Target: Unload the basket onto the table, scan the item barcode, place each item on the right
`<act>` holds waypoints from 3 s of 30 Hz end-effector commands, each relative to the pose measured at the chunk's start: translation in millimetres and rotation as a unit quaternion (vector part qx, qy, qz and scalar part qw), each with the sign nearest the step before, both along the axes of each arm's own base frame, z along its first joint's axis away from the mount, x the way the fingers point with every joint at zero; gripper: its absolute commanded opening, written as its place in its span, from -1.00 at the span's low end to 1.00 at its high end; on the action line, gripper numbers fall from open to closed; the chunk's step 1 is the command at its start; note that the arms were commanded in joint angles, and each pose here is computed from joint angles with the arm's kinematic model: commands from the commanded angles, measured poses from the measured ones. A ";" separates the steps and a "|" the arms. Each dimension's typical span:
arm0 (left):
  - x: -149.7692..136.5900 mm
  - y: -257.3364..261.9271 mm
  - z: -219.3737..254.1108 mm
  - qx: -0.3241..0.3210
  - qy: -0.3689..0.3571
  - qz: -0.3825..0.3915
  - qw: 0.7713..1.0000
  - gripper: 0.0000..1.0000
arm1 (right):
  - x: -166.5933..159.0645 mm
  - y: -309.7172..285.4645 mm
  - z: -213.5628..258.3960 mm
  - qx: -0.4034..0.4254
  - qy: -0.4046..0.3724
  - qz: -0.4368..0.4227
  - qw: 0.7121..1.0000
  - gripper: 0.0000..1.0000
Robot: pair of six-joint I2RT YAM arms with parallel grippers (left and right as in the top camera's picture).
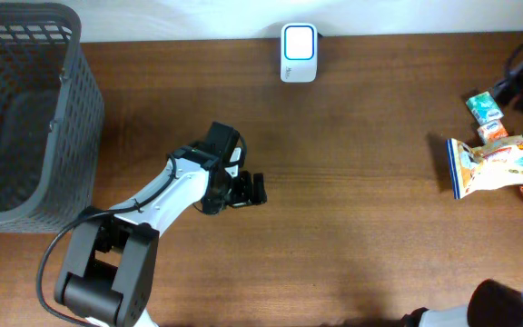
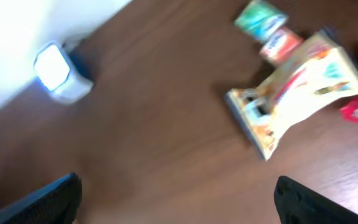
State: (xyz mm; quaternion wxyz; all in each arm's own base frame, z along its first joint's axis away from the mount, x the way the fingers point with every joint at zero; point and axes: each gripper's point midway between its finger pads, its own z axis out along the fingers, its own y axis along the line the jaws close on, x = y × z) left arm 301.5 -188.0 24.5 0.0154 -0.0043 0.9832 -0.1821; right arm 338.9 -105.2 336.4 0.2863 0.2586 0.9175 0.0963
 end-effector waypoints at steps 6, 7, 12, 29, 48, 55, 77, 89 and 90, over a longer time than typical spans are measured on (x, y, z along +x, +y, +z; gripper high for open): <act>4.5 28.7 83.3 0.051 -0.106 -0.001 0.993 0.98 | -23.2 60.1 2.5 -0.014 0.027 0.112 0.993 0.97; 4.9 36.7 98.3 0.064 -0.129 0.006 0.990 0.98 | -26.3 62.7 0.7 -0.012 0.035 0.115 0.993 0.97; -9.9 78.3 182.8 0.100 -0.262 0.053 0.958 0.98 | -47.9 84.2 -7.8 -0.008 0.073 0.160 0.984 0.97; -70.0 155.2 271.8 0.153 -0.410 0.147 0.887 0.98 | -135.7 149.0 -73.2 -0.039 -0.014 0.269 0.962 0.97; -70.6 155.4 271.0 0.154 -0.409 0.147 0.888 0.99 | -119.5 148.0 -118.7 -0.010 0.087 0.271 0.959 0.97; -70.6 155.4 271.0 0.154 -0.409 0.147 0.888 0.98 | -107.0 151.1 -143.3 0.016 0.142 0.275 0.951 0.98; -70.6 155.4 271.0 0.154 -0.409 0.147 0.888 0.98 | -130.4 177.9 -131.4 -0.015 -0.179 0.315 0.932 0.97; -70.6 155.4 271.1 0.154 -0.409 0.147 0.888 0.98 | -127.2 189.4 -142.3 -0.069 -0.395 0.332 0.854 0.97; -70.6 155.4 271.0 0.154 -0.409 0.147 0.888 0.98 | -126.0 189.5 -140.9 -0.073 -0.405 0.331 0.849 0.97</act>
